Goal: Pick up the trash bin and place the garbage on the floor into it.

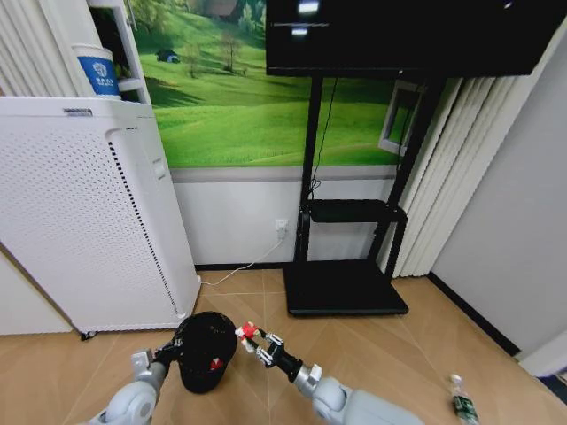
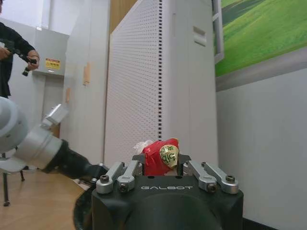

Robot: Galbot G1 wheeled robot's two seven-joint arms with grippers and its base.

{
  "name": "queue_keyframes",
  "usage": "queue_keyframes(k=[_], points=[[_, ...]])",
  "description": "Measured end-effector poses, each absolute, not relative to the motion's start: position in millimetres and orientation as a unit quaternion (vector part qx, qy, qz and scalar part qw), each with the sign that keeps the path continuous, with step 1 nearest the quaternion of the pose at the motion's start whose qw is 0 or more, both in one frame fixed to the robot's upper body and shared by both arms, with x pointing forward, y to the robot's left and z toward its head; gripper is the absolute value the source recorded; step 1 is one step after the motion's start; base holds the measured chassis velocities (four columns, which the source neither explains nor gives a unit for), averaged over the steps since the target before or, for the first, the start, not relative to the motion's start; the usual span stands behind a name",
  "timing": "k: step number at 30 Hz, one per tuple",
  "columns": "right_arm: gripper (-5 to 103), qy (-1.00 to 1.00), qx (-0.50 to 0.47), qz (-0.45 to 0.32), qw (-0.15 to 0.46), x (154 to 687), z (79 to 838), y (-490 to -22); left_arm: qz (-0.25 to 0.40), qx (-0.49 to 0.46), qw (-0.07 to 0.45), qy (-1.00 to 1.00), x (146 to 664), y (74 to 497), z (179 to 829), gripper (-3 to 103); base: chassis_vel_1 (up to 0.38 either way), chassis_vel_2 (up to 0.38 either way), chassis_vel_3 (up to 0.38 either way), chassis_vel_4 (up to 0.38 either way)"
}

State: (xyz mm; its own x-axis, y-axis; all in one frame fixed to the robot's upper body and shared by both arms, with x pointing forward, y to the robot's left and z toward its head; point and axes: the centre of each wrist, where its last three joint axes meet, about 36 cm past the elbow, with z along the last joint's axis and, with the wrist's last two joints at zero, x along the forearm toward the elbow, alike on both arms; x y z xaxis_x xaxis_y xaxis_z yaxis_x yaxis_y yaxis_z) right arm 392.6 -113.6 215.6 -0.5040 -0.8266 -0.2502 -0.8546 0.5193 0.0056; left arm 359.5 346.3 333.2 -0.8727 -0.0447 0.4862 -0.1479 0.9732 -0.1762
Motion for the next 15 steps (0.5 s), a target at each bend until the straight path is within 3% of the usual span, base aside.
queue_keyframes(k=[6, 15], points=[[33, 0.857, -0.497, 0.084, 0.106, 397.2, 209.6, -66.5, 0.111, 0.043, 0.243, -0.963, 368.2, 335.2, 341.0, 7, 0.0, 0.0, 0.0, 0.0], [33, 0.86, -0.493, 0.077, 0.103, 409.8, 205.8, -60.8, 0.118, 0.04, 0.25, -0.96, 365.7, 324.6, 335.5, 7, 0.0, 0.0, 0.0, 0.0]])
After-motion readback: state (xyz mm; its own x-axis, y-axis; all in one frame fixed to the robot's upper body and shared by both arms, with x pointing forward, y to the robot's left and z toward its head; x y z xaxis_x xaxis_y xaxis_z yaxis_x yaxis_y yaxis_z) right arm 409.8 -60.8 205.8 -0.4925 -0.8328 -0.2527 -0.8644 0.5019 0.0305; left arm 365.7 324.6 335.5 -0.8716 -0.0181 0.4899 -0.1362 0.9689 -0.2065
